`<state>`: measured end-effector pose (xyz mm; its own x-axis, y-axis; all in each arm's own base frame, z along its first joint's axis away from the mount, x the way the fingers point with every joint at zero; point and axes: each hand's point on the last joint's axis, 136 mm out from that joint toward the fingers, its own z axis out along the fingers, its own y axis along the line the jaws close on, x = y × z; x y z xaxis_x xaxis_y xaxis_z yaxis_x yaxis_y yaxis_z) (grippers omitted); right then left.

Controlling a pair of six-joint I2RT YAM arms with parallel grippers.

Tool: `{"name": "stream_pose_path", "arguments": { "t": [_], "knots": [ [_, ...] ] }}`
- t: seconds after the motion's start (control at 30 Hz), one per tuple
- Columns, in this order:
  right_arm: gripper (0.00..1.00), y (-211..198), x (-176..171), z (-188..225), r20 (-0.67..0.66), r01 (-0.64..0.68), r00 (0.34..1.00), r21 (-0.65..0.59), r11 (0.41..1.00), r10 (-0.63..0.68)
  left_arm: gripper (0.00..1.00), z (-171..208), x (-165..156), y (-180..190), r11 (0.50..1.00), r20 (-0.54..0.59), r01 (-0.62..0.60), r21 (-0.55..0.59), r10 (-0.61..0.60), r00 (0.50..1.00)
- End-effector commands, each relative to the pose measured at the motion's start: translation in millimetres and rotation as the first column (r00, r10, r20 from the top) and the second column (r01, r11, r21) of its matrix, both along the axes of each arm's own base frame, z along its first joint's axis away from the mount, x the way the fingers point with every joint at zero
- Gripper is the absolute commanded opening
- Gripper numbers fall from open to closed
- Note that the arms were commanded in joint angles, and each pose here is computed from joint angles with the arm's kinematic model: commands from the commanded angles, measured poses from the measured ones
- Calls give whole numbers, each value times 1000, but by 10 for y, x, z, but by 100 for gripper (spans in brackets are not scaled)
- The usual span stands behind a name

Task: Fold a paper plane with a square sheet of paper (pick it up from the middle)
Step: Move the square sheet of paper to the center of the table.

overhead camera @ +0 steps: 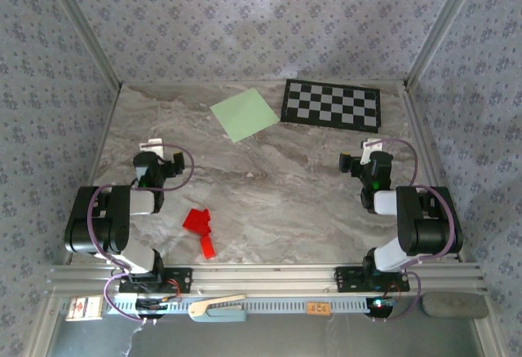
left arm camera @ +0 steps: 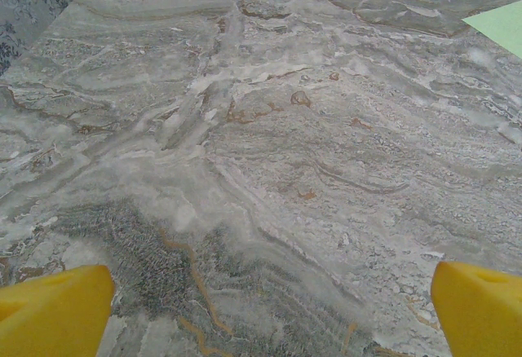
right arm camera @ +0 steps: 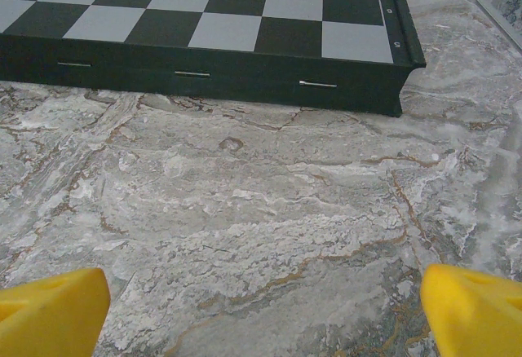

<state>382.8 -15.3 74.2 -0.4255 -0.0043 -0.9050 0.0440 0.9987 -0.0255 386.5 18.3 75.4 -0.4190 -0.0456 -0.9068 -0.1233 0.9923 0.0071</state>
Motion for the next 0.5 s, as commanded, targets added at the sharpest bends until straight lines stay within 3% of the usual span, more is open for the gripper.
{"name": "stream_pose_path", "arguments": {
  "t": [0.0,0.27,0.37,0.47],
  "knots": [
    [100,-2,76,160,52,-11,999,-11,1000,12,100,173,97,32,1000,55,-7,12,6,998],
    [100,-42,45,693,53,30,998,6,1000,-30,100,773,39,146,996,71,-91,-17,92,993],
    [100,-19,67,916,24,61,998,82,995,-64,100,1047,56,163,978,67,-152,-145,162,984],
    [100,13,62,987,-69,117,992,183,976,-106,100,1203,130,65,935,-17,-179,-305,183,983]
  ]
}}
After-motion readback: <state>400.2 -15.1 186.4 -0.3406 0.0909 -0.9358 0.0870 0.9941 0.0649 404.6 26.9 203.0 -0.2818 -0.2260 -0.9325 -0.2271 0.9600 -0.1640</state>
